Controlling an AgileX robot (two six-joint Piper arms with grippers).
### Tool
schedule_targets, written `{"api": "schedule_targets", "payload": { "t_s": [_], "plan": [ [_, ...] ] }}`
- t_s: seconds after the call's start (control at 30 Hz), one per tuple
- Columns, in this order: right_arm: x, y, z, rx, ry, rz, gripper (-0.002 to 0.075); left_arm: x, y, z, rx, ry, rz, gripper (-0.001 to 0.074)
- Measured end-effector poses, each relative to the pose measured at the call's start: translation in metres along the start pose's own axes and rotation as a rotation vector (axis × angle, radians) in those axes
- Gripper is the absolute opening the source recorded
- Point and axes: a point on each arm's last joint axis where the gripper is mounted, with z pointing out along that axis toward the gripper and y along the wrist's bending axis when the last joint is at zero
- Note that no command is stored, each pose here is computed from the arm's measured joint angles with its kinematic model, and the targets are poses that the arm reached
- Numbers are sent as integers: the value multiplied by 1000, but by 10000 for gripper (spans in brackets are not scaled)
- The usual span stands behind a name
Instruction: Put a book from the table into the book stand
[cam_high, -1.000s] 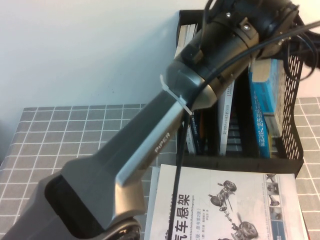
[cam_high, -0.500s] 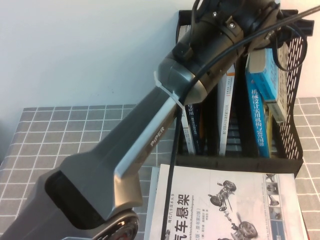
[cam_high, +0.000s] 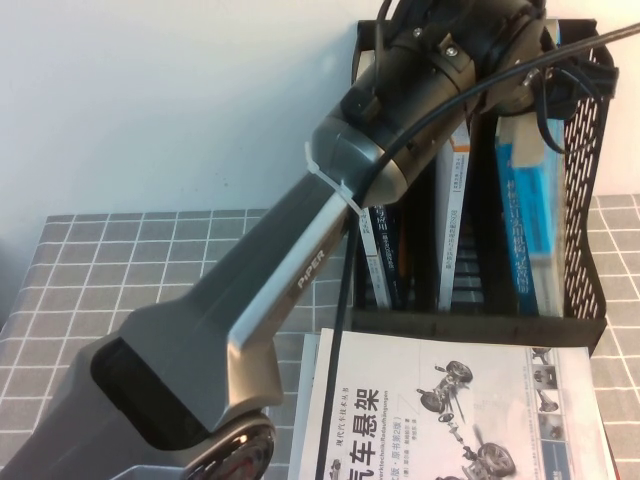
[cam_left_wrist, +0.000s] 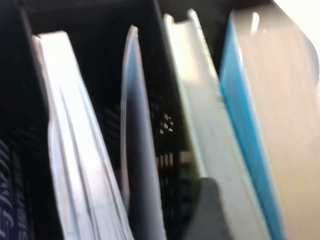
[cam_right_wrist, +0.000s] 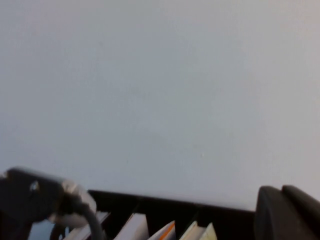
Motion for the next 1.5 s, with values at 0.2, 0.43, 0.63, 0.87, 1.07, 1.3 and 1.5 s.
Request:
{"api": "schedule_targets", "payload": {
  "t_s": [0.2,0.43,0.63,0.87,1.07,1.3,1.5],
  "plan": [
    [26,0,-4,-15,79,-33,-3,-6,7,1,-28,-47,54,507],
    [66,11,-18,-149,199,-82,-3,-15,13,-6,-81,-103,114,456],
    [92,31,-41,-368,312,-125,-3,-48,18,-54,-135,-228,143,128],
    [113,45,-70,-527,477,-116,-3,-85,27,-144,-162,-348,128,7],
    [145,38,-57,-512,581,-48,-3,-85,36,-173,-219,-273,136,1],
    [187,25,-15,-489,622,46,-3,-81,33,-171,-180,-227,162,1],
    [206,16,23,-496,611,64,-3,-78,31,-170,-163,-200,188,1]
  ]
}}
